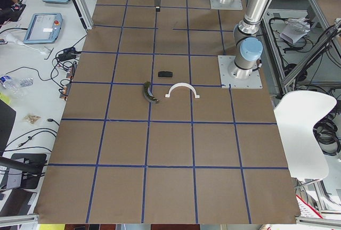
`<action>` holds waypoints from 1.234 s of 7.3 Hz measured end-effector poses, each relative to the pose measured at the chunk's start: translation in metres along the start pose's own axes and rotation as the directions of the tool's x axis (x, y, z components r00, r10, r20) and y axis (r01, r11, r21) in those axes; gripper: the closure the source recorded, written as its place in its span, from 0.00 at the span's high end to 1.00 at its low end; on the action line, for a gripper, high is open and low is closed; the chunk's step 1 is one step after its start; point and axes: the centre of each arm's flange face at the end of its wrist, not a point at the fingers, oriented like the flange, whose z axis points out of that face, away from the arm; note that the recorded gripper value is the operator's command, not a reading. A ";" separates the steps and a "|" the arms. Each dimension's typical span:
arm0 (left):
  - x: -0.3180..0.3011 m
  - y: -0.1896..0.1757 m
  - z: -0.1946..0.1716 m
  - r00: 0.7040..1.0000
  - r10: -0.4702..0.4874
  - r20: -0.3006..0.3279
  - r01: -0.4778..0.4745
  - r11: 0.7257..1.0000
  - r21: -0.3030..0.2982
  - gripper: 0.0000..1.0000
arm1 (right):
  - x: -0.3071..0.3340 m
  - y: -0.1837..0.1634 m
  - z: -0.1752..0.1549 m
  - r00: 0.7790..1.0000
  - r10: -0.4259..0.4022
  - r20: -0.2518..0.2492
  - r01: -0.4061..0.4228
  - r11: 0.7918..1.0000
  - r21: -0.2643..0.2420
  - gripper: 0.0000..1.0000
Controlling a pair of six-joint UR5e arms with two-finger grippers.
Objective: Place bearing gear from tray to pile
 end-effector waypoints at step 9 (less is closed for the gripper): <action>-0.001 0.000 -0.001 1.000 -0.002 -0.001 0.002 1.000 0.001 1.00 | -0.483 -0.110 -0.122 0.998 0.064 -0.001 -0.064 0.998 -0.020 0.15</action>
